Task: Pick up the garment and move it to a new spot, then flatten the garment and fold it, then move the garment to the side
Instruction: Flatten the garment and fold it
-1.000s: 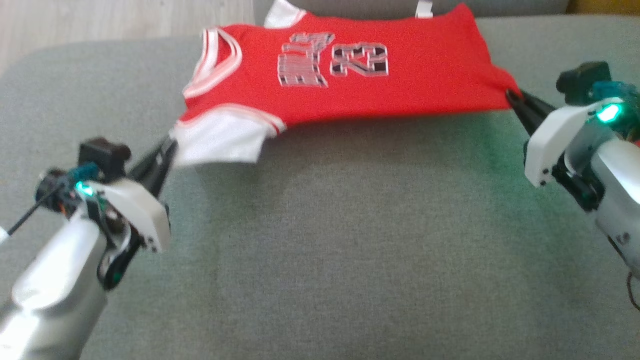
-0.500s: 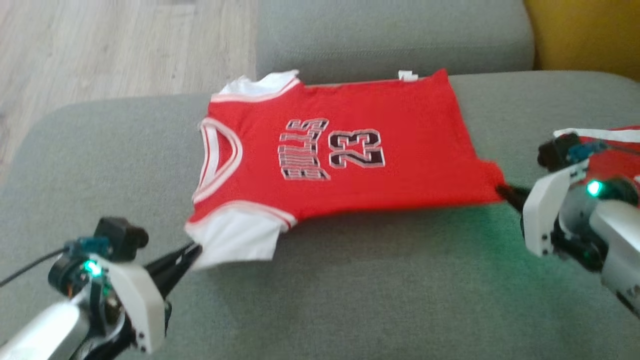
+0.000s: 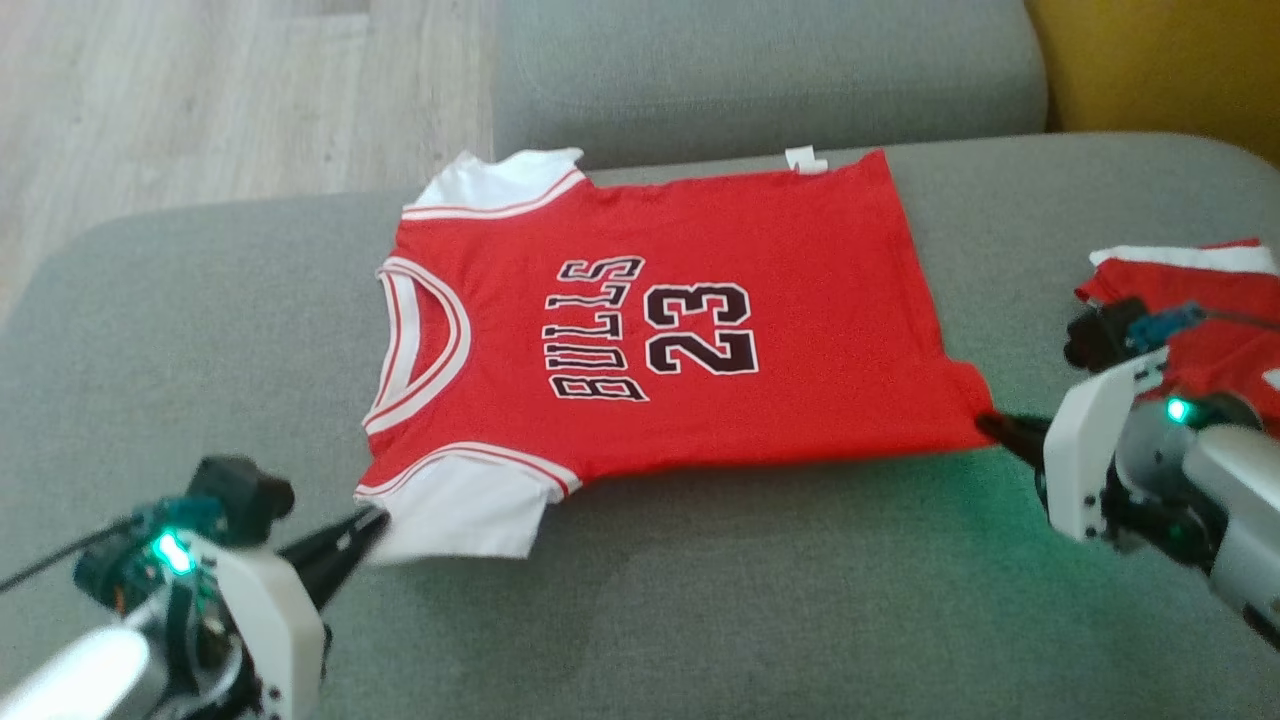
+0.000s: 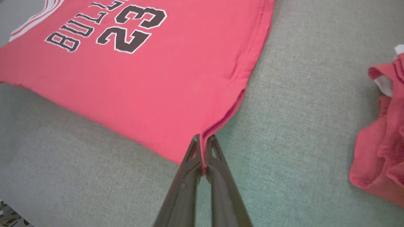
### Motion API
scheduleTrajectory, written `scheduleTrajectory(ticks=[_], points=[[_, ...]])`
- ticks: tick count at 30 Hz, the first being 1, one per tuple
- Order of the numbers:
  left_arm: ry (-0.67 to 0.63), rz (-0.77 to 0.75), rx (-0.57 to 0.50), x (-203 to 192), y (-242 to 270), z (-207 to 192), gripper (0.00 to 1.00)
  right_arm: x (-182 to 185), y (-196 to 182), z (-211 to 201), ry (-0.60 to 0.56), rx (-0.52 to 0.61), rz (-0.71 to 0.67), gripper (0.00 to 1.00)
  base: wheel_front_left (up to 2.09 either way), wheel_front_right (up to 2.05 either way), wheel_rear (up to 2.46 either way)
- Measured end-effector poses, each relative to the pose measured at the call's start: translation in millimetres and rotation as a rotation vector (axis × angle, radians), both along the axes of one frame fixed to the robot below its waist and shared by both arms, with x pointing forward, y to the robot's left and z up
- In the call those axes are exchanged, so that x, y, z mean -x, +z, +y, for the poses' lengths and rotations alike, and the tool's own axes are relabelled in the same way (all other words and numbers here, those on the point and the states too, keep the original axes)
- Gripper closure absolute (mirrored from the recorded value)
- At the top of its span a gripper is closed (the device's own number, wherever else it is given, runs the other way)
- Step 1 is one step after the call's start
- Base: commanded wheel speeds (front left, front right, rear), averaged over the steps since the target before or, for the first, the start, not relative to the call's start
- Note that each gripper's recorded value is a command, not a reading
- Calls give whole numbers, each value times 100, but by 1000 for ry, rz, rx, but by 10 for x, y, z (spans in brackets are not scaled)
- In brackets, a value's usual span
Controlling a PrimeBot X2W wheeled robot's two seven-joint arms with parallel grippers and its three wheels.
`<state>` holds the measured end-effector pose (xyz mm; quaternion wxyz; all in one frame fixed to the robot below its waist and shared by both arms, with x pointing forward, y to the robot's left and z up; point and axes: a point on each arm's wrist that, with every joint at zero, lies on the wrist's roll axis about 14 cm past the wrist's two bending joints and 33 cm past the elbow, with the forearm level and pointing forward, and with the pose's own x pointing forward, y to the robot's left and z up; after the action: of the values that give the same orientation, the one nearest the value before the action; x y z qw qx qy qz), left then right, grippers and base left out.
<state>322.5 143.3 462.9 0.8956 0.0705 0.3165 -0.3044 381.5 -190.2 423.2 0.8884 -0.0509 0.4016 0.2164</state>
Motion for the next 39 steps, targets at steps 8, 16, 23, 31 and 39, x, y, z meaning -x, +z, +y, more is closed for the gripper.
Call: scheduleTrajectory(ticks=[8,16,23,31,39], points=[[-6,-11,-63,-384,-43,68,100,-338,68,96,-14,-22,-25,100,0,0,0],[17,-2,-102,-828,-99,125,100,-581,28,129,-44,-40,-15,100,0,0,0],[30,5,-143,-1204,-150,134,100,-786,-65,141,-75,-42,8,100,0,0,0],[-3,-35,-203,-1531,-168,92,100,-946,-154,154,-100,-35,21,100,0,0,0],[-17,-77,-237,-1827,-177,32,100,-985,-274,151,-122,-43,28,100,0,0,0]])
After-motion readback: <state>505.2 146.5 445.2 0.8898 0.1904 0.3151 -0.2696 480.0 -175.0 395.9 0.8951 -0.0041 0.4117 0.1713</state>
